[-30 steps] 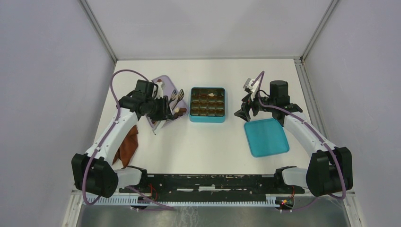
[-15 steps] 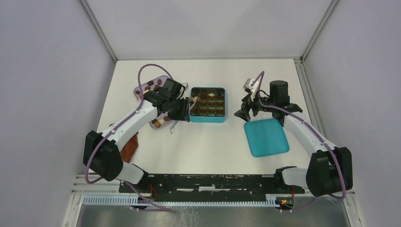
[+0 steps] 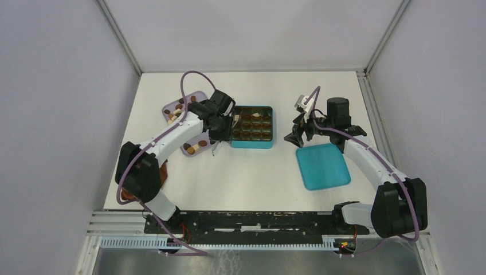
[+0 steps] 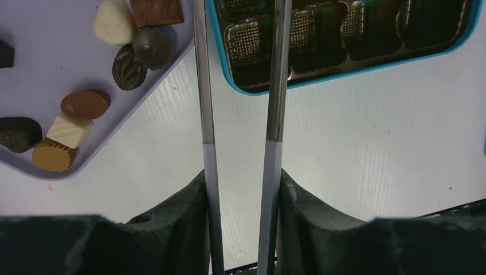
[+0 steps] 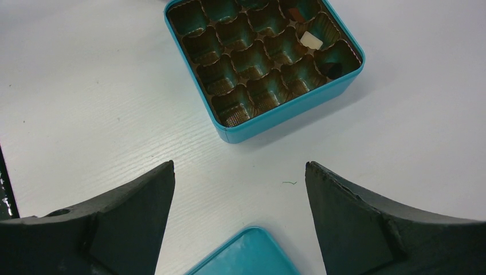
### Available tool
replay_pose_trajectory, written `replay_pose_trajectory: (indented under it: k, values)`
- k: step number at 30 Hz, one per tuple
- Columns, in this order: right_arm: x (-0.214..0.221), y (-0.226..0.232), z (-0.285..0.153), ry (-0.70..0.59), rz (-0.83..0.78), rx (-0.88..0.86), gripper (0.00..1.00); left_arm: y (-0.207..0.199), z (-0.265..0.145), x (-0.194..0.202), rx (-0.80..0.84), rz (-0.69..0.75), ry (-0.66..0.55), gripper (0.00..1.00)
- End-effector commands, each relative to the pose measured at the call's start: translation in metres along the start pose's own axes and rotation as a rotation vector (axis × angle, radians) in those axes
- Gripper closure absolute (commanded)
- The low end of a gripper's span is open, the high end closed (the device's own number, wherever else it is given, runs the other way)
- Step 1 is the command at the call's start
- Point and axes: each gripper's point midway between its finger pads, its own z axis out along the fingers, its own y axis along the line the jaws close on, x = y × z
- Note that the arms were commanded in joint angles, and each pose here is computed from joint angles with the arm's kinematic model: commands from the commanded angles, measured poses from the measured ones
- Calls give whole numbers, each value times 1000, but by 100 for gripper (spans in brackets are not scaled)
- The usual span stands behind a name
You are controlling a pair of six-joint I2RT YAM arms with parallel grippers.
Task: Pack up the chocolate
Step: Place the fake chocolate in the packing box.
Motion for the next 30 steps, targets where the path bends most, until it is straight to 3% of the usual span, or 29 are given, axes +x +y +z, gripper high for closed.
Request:
replay_pose_trajectory:
  k: [1, 13, 30]
  values:
    - [-20, -6, -2, -41, -44, -1, 10, -1, -7, -17, -29, 6, -49, 92]
    - [-19, -7, -1, -39, -44, -3, 10, -4, 1, -11, -36, 31, -13, 63]
    - [-19, -6, -1, -38, -44, -4, 10, -4, -3, -14, -48, 38, -21, 55]
